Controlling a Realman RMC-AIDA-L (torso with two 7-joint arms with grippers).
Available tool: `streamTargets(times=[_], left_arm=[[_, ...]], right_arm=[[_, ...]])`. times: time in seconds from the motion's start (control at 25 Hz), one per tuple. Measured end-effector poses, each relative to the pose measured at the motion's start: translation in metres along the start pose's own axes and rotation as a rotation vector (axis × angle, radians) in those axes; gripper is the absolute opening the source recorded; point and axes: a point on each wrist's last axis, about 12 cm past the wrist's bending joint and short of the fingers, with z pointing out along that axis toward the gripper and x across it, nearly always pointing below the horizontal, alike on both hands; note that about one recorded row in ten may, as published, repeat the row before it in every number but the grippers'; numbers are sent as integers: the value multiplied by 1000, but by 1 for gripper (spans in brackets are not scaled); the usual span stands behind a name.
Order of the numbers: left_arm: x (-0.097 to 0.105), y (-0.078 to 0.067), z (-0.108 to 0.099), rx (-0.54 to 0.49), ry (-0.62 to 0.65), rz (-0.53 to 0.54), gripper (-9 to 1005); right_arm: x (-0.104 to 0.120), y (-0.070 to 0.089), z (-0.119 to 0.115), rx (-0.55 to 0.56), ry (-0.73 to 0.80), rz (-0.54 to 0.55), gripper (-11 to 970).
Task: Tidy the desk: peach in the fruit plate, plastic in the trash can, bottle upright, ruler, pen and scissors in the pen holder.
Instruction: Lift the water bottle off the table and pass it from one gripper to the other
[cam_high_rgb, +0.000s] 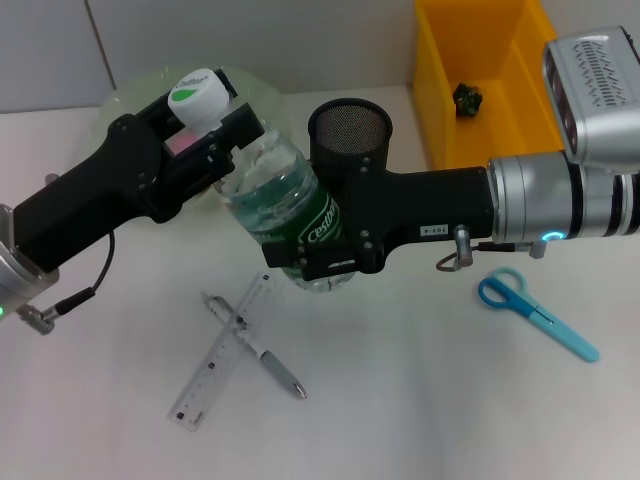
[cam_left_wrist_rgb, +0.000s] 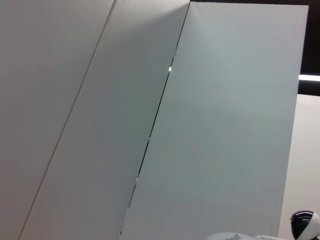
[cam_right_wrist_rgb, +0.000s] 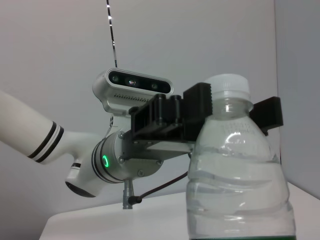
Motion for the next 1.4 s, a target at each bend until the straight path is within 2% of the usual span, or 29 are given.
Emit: streamTargets(times=[0.48, 1.4], left_arm=[[0, -1, 0, 12, 0, -1, 492], [-1, -1, -1, 7, -6, 9, 439]], right_arm=[[1, 1, -1, -2, 0, 2, 801], [-3, 1, -1, -14, -3, 29, 806]])
